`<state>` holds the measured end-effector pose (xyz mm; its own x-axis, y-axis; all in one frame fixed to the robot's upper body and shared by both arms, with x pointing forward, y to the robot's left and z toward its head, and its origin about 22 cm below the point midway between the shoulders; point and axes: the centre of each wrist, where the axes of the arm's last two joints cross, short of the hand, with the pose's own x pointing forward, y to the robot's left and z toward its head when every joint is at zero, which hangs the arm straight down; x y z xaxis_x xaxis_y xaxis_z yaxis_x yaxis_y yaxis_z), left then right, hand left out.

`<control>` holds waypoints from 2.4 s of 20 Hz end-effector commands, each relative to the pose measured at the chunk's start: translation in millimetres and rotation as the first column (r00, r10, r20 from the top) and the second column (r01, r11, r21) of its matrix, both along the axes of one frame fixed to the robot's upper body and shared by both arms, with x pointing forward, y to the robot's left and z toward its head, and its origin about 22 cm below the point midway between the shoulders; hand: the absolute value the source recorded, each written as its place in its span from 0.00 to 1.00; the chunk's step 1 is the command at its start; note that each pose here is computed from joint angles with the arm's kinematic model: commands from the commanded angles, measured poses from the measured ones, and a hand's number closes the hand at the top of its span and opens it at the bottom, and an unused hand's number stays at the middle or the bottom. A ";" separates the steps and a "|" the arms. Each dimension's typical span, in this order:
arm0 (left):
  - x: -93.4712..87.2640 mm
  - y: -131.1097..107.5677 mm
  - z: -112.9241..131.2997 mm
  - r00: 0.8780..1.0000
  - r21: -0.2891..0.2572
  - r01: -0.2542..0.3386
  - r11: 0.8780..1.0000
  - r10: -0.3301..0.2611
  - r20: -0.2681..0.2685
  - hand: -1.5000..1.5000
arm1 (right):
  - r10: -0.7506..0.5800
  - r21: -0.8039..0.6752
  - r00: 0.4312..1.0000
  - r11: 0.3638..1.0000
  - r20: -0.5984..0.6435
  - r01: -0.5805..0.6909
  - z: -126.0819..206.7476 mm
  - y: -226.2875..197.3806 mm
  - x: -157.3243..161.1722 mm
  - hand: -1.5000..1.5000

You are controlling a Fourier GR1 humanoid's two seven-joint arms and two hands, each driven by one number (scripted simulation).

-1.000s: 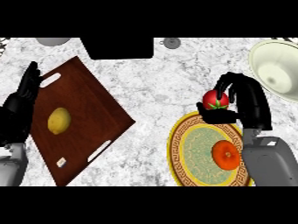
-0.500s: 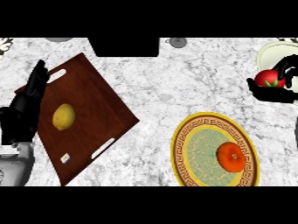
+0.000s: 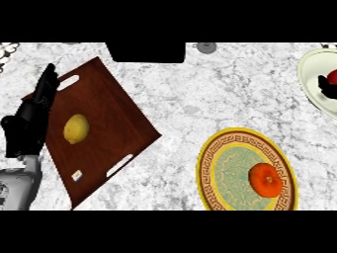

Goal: Pick the tomato from the plate and place it in the bowl

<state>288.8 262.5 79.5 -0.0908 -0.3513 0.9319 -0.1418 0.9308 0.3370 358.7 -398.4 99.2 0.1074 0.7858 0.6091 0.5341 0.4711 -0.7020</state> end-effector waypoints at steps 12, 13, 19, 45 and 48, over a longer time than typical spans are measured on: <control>2.6 -18.0 5.8 0.998 -0.008 0.062 0.998 -0.062 0.022 0.50 | -0.143 0.033 0.981 0.988 -0.132 0.149 -41.2 -60.2 -1.4 0.00; 6.7 -12.1 13.2 0.999 -0.012 0.042 0.999 -0.042 0.022 0.50 | -0.102 0.070 0.986 0.991 -0.133 0.112 -30.6 -77.6 -9.2 0.00; 10.4 -18.4 10.9 0.998 -0.007 0.053 0.999 -0.053 0.028 0.50 | 0.043 0.202 0.999 0.979 -0.032 -0.036 -26.4 -73.4 -1.8 0.00; 0.2 -15.6 -0.6 1.000 -0.005 0.007 1.000 -0.007 -0.014 0.50 | 0.203 0.491 0.962 0.828 0.184 -0.269 -51.1 -177.4 -133.9 0.00; 8.9 4.2 6.7 1.000 -0.003 -0.001 1.000 0.001 -0.002 0.50 | 0.228 0.473 0.948 0.826 0.221 -0.308 -45.4 -185.6 -143.8 0.00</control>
<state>292.7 258.2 80.5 -0.0862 -0.3414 0.9359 -0.1372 0.9346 0.3283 230.4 -576.2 55.7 -0.1376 0.3774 0.9158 0.4533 0.8461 -0.2805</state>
